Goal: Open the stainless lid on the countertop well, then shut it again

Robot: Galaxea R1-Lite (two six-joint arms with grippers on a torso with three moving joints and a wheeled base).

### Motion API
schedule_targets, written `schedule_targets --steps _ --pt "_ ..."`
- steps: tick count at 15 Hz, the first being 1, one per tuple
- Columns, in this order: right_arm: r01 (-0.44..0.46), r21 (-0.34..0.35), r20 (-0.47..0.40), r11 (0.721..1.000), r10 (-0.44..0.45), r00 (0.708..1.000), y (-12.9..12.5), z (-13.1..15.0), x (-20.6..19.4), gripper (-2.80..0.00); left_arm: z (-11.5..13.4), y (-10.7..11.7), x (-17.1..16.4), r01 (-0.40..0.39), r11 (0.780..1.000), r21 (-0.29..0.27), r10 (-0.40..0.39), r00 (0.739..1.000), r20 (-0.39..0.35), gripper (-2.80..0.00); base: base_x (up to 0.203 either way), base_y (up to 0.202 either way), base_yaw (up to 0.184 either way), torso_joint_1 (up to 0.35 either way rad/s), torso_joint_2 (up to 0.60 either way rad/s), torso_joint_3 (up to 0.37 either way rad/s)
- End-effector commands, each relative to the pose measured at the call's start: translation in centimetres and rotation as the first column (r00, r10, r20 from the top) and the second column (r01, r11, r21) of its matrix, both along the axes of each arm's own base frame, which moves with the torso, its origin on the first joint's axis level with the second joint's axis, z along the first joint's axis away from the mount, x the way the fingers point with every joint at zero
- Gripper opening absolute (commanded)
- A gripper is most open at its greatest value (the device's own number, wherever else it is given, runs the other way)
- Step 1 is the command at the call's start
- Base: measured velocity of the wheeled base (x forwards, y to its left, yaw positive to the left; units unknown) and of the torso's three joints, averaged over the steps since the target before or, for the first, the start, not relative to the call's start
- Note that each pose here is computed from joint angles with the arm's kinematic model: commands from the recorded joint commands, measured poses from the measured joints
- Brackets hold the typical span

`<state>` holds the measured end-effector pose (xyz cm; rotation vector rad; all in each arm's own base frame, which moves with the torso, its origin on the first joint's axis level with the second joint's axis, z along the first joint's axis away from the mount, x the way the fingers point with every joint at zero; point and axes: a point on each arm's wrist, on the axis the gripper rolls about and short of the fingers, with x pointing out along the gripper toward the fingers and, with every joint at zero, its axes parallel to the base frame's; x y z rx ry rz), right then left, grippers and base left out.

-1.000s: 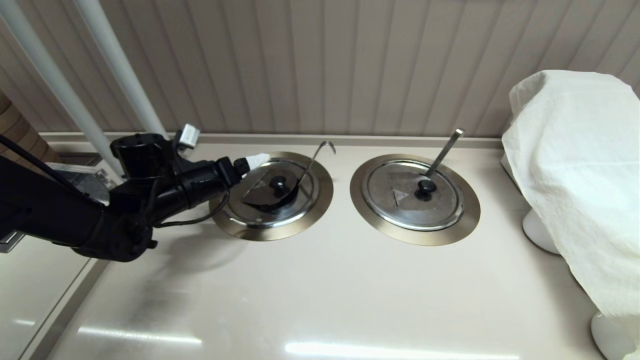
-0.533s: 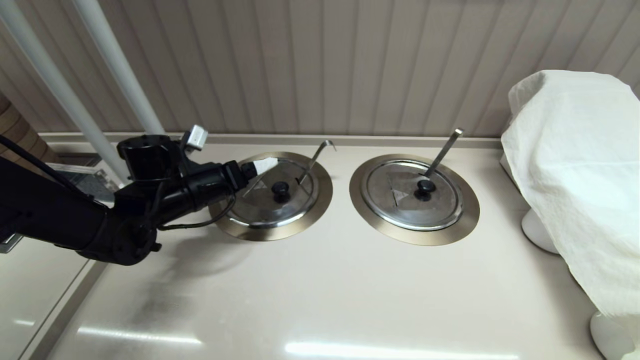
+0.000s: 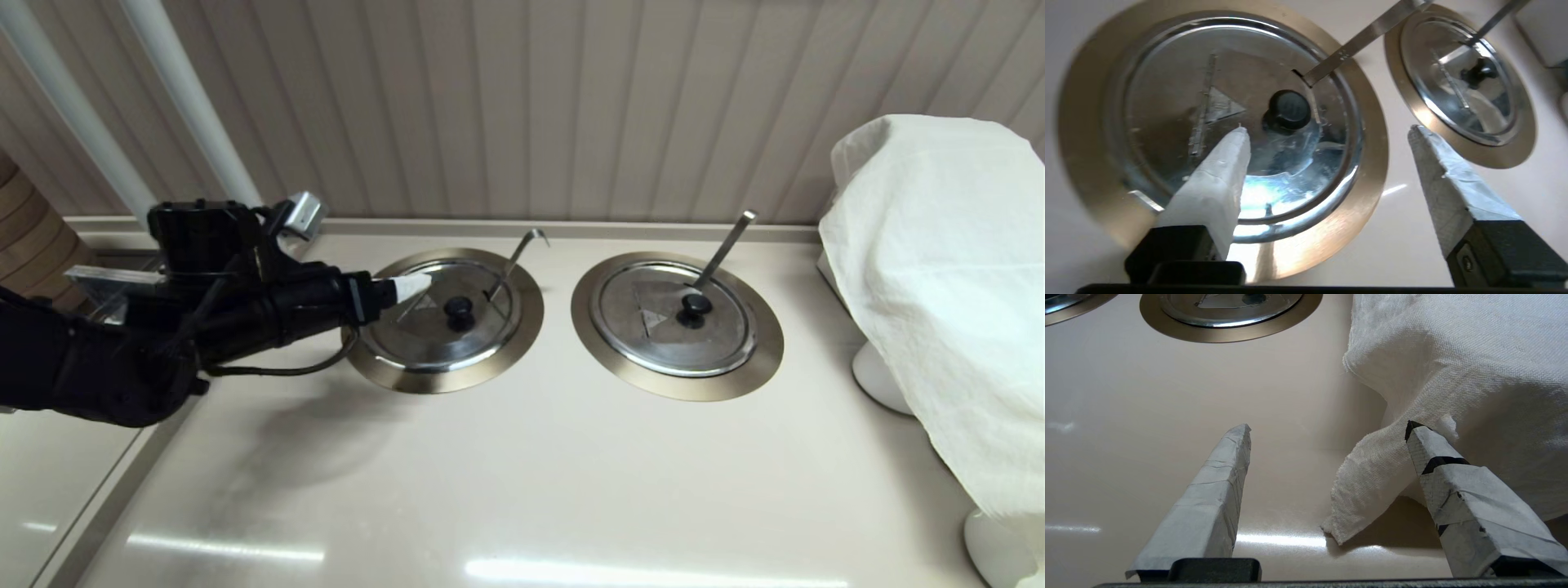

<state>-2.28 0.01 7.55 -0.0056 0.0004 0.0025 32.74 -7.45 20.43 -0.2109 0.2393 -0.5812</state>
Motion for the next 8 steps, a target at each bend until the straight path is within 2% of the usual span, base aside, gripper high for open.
schedule_targets --steps 1,2,4,8 --pt "-0.001 -0.001 0.000 1.000 0.001 1.000 0.0 0.0 0.0 0.00 3.2 0.9 -3.1 -0.091 0.990 0.104 0.088 0.996 0.028 -2.80 0.000 0.000 0.000 0.000 0.00 0.000" --pt "-0.001 -0.001 0.000 1.000 0.001 1.000 0.0 0.0 0.0 0.00 4.6 1.4 -4.9 -0.149 0.974 0.171 0.143 0.989 0.048 -2.80 0.000 0.000 0.000 0.000 0.00 0.000" --pt "-0.001 -0.001 0.000 1.000 0.001 1.000 0.0 0.0 0.0 0.00 7.2 2.4 -9.0 -0.234 0.946 0.226 0.215 0.971 0.106 -2.80 0.000 0.000 0.000 0.000 0.00 0.000" --pt "-0.001 -0.001 0.000 1.000 0.001 1.000 0.0 0.0 0.0 0.00 9.3 4.1 -16.7 -0.361 0.907 0.216 0.313 0.922 0.227 -2.80 0.000 0.000 0.000 0.000 0.00 0.000"
